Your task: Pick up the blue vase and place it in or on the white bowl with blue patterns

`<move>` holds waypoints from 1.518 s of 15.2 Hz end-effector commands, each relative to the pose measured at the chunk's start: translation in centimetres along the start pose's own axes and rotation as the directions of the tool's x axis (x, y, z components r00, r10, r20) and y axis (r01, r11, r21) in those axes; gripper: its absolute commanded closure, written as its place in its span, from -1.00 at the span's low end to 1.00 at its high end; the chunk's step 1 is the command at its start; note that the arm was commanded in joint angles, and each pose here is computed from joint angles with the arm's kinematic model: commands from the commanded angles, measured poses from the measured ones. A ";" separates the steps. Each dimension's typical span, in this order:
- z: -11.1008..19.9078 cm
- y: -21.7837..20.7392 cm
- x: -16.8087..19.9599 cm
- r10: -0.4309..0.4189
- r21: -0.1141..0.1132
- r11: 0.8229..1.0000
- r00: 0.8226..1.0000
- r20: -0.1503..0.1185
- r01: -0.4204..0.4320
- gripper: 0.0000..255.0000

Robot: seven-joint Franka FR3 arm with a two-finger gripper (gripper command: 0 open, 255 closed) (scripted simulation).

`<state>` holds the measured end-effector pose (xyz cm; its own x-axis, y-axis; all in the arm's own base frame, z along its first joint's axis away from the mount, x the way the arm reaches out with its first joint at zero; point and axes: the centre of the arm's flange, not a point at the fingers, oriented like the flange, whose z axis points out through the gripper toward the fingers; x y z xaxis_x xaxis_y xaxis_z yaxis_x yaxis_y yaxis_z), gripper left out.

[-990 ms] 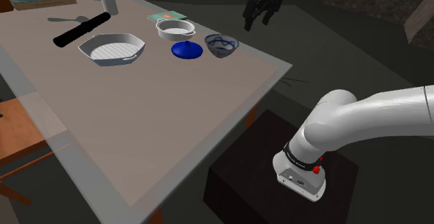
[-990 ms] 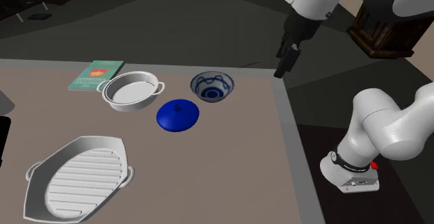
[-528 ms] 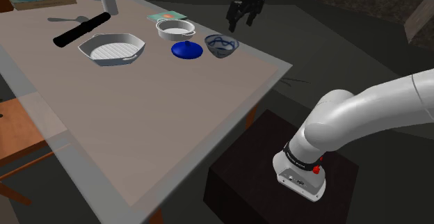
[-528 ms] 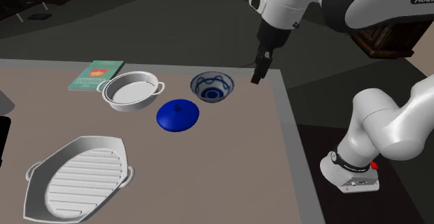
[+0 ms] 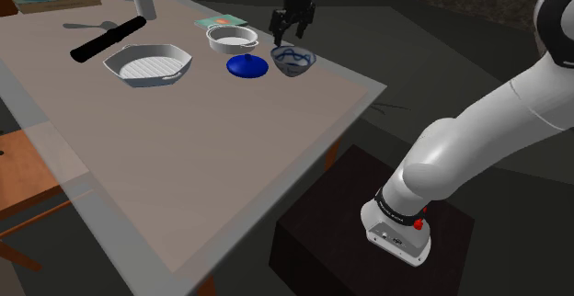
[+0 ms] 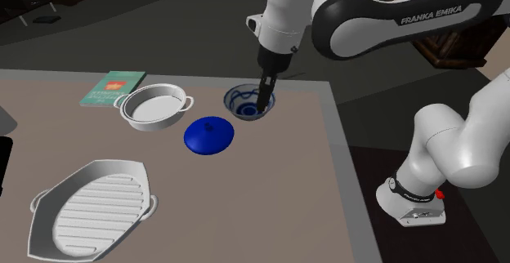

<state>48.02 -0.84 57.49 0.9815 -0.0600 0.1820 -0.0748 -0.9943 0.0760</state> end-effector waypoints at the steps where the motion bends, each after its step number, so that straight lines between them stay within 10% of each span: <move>1: 1.7 -0.7 2.2 -0.011 0.002 1.000 1.000 0.002 0.011 -1.00; 11: 8.7 -3.5 12.4 -0.061 0.013 0.998 0.998 0.013 0.060 -1.00; 23: 12.7 -3.6 12.3 -0.061 0.013 0.998 0.998 0.013 0.060 -1.00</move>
<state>62.63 0.83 47.02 0.9865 -0.0008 0.1639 -0.0131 -0.9972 0.0741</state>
